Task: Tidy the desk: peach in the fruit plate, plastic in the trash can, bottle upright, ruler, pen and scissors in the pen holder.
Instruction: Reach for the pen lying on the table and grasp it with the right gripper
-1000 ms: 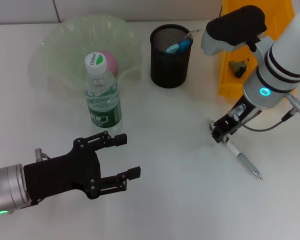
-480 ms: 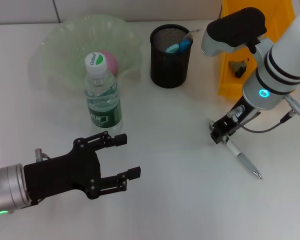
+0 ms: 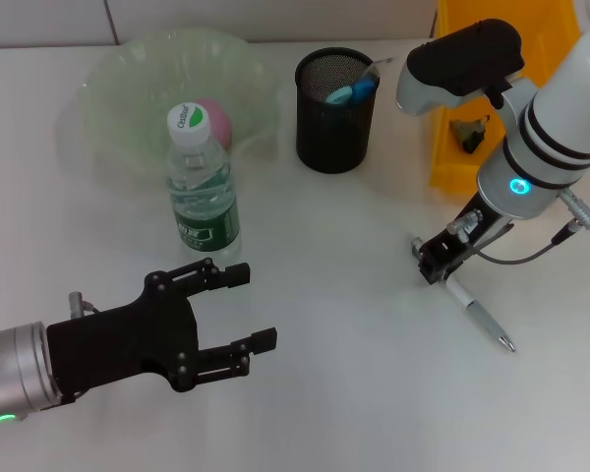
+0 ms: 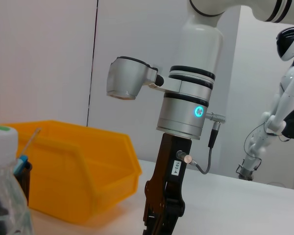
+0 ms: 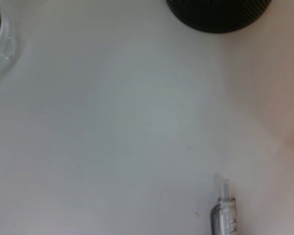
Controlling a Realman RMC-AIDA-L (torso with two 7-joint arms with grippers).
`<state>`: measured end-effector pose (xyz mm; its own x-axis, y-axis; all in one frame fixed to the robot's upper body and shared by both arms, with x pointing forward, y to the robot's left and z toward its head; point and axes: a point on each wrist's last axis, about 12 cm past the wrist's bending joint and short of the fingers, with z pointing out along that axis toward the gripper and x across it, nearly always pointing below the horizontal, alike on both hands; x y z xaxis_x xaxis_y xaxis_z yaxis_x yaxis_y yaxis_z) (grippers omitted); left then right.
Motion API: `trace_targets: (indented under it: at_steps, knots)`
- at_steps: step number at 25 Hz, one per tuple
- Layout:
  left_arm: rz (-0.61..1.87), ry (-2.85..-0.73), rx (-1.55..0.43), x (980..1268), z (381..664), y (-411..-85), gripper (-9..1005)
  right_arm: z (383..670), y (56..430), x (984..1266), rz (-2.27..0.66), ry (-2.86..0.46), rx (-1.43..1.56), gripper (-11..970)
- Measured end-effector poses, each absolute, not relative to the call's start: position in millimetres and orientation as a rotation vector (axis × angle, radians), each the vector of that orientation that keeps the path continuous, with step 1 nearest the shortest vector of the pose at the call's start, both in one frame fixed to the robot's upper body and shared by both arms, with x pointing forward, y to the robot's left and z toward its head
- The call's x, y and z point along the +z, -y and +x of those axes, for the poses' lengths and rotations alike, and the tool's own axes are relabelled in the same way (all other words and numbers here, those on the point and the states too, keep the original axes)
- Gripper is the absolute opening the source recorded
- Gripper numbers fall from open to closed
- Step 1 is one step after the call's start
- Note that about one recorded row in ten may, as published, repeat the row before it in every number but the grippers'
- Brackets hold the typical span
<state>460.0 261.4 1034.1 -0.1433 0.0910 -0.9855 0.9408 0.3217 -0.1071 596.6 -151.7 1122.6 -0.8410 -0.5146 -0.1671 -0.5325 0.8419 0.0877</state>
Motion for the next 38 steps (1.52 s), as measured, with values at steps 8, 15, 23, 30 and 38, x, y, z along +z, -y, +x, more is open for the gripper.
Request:
trace_targets:
  at_steps: [8, 15, 23, 30, 38]
  knots:
    - [0.983, -1.521, -0.999, 1034.3, 460.0, -262.0, 777, 595.8, 153.4, 1120.0, -0.818, -2.891, 0.197, 221]
    - [0.984, -1.520, -0.999, 1034.5, 460.3, -262.0, 778, 595.4, 153.5, 1122.4, -0.825, -2.874, 0.203, 177]
    - [0.977, -1.524, -1.005, 1034.8, 459.5, -262.6, 778, 596.5, 156.4, 1159.3, -0.788, -2.733, 0.370, 140]
    - [0.976, -1.516, -1.012, 1035.9, 459.0, -262.7, 778, 597.6, 169.1, 1171.6, -0.774, -2.725, 0.372, 120]
    - [0.980, -1.511, -1.011, 1037.0, 460.9, -262.0, 778, 595.5, 163.0, 1152.1, -0.847, -2.772, 0.263, 236]
